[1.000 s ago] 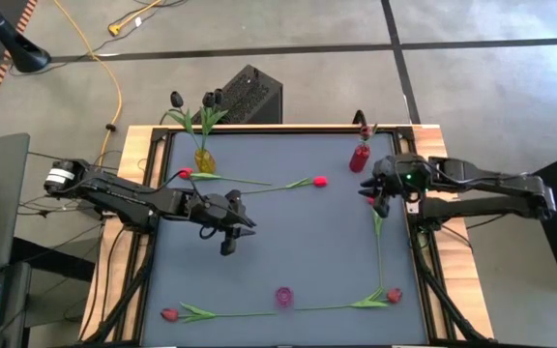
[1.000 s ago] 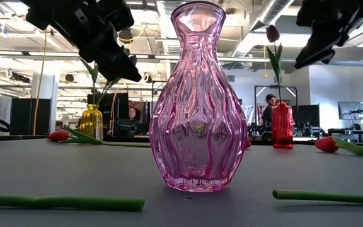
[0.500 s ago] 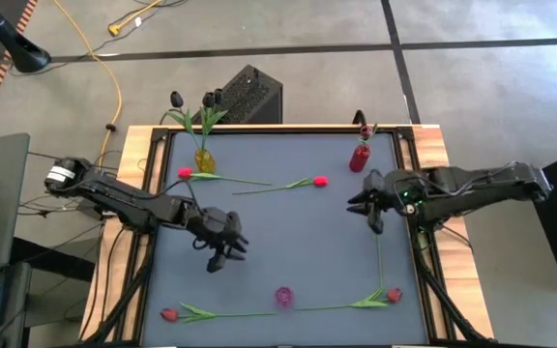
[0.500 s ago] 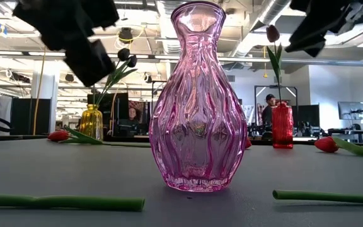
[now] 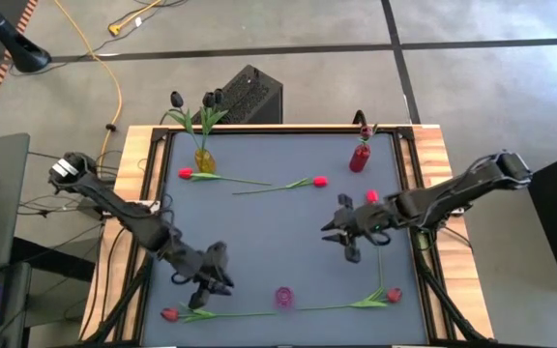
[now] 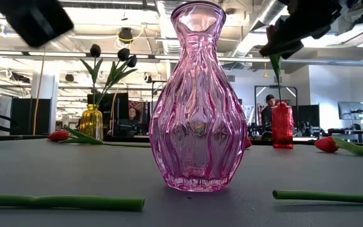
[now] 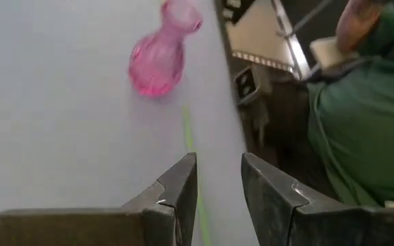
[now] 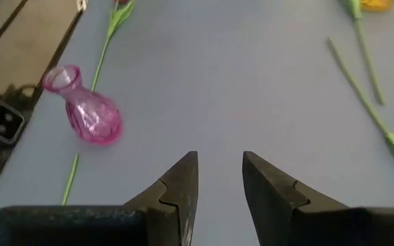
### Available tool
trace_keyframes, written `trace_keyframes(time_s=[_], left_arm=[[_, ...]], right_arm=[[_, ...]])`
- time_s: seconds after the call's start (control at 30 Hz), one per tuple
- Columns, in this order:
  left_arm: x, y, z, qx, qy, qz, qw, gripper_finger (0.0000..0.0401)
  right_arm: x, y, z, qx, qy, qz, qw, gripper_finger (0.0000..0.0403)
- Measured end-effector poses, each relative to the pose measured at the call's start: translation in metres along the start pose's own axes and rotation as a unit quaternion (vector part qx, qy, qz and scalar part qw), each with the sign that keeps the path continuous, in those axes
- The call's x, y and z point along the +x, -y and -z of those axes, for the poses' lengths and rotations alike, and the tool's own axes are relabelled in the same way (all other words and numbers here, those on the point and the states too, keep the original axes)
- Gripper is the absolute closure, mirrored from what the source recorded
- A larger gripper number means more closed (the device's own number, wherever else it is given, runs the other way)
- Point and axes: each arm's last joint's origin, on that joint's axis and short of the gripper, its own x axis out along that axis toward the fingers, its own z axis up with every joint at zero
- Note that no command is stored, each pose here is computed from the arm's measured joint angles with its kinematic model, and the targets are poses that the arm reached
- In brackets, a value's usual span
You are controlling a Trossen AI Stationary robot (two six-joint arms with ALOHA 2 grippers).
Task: Sort flowers into vase by color
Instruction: Put the left purple flower into the red vase
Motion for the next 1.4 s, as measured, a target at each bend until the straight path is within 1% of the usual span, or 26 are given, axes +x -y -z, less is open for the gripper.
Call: trace_keyframes(time_s=[0.07,0.13,0.23,0.37,0.5,0.67,0.87,1.07,1.23,1.4], left_arm=[[0.003,0.013,-0.003,0.003,0.004,-0.018,1.0,0.0298],[0.013,0.025,-0.003,0.012,-0.024,-0.035,0.999,0.0298],[0.039,0.039,-0.005,0.027,-0.083,-0.061,0.994,0.0298],[0.074,0.049,-0.002,0.045,-0.193,-0.085,0.977,0.0298],[0.097,0.053,0.002,0.042,-0.262,-0.101,0.959,0.0298],[0.109,0.052,0.013,0.04,-0.292,-0.122,0.948,0.0298],[0.114,0.048,0.031,0.038,-0.34,-0.155,0.927,0.0298],[0.117,0.046,0.037,0.049,-0.359,-0.161,0.918,0.0298],[0.123,0.043,0.048,0.064,-0.373,-0.164,0.911,0.0298],[0.125,0.04,0.055,0.054,-0.384,-0.159,0.908,0.0299]], right_arm=[[0.007,-0.003,0.001,-0.008,-0.003,-0.002,1.0,0.0262],[0.012,-0.003,0.003,-0.023,-0.01,-0.001,1.0,0.0262],[0.013,-0.003,0.002,-0.029,-0.01,-0.001,1.0,0.0262],[0.011,-0.003,0.001,-0.03,-0.006,-0.002,1.0,0.0262],[0.009,-0.006,0.001,-0.033,-0.005,-0.008,0.999,0.0262],[0.008,-0.01,0.002,-0.04,-0.006,-0.016,0.999,0.0262],[0.008,-0.01,0.002,-0.041,-0.007,-0.016,0.999,0.0262],[0.008,-0.01,0.002,-0.04,-0.009,-0.014,0.999,0.0262],[0.008,-0.01,0.002,-0.048,-0.009,-0.014,0.999,0.0262],[0.008,-0.01,0.003,-0.048,-0.011,-0.014,0.999,0.0262]])
